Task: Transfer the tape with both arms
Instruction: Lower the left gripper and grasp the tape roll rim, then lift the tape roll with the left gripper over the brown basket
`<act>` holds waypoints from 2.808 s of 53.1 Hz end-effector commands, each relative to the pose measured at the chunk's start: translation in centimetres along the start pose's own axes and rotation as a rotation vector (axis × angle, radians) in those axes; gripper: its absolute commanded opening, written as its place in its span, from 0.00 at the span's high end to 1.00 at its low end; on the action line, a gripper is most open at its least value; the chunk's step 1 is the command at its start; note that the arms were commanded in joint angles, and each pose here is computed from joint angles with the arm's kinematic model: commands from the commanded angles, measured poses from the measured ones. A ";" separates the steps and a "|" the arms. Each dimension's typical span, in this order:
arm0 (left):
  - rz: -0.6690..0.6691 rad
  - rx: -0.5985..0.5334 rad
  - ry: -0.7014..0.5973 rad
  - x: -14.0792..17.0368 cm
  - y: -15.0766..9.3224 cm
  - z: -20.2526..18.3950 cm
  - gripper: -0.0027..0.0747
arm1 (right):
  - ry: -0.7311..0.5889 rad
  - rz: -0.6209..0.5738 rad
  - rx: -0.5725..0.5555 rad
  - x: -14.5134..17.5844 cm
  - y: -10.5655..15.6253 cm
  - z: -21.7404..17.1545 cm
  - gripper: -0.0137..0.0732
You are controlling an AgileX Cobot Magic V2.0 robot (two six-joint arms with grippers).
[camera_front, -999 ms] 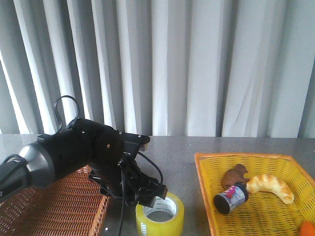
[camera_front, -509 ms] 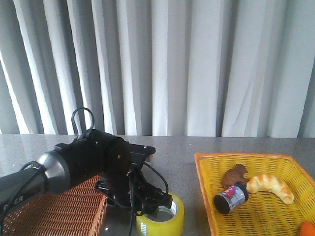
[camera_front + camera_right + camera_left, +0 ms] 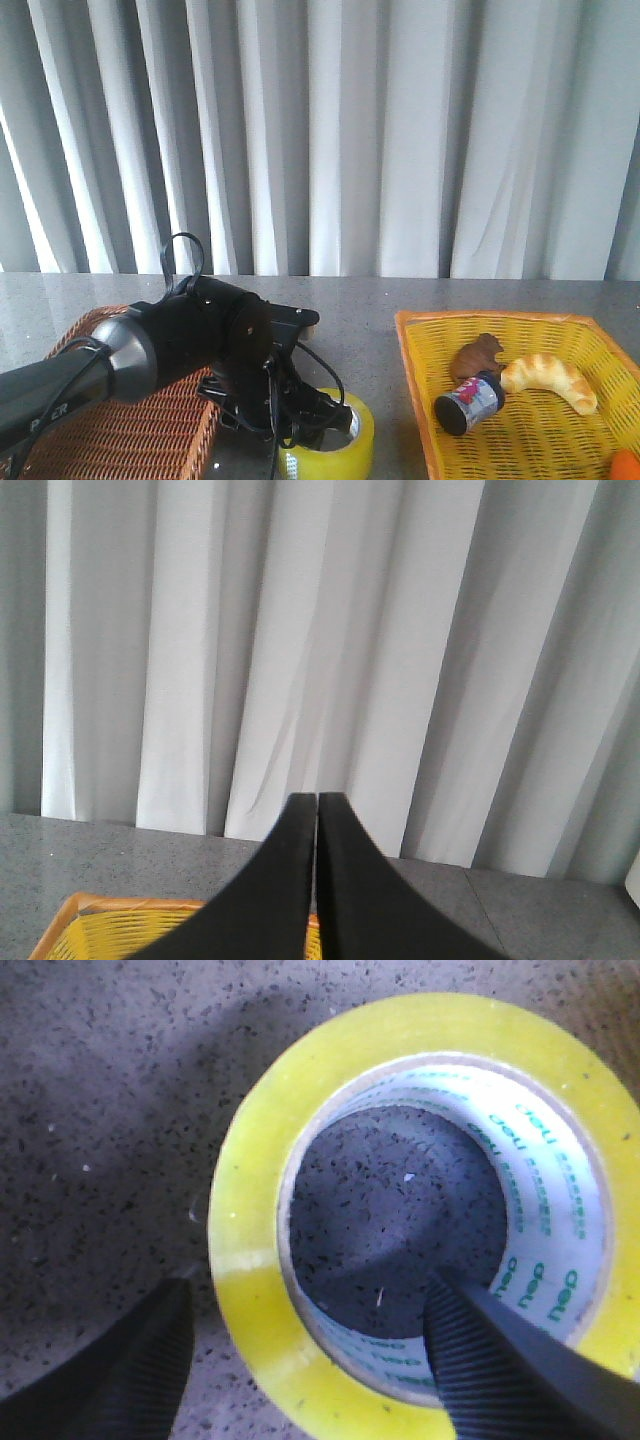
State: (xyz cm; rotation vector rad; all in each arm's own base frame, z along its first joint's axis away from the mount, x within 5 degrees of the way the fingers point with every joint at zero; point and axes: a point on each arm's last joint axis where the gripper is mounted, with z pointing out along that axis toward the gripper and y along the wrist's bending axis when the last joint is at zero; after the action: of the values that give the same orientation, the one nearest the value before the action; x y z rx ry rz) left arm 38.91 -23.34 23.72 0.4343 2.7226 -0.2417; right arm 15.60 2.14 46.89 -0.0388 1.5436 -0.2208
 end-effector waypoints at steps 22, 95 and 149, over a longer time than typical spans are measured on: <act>-0.061 0.033 -0.111 -1.3 -0.5 -2.1 0.43 | -0.068 -0.025 -0.001 -1.1 -0.3 -0.4 0.85; 0.040 0.033 -0.407 -5.7 -1.3 -16.6 0.97 | -0.067 -0.025 0.000 -1.1 -0.3 -0.4 0.85; -0.308 -0.390 -0.315 -3.5 15.4 -19.7 0.97 | -0.067 -0.025 0.000 -1.1 -0.3 -0.4 0.85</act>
State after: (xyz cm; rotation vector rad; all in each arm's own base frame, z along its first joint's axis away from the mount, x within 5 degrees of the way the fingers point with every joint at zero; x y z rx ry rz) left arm 41.55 -6.56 39.70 -0.1179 2.4941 0.1314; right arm 15.60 2.14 46.89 -0.0388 1.5436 -0.2208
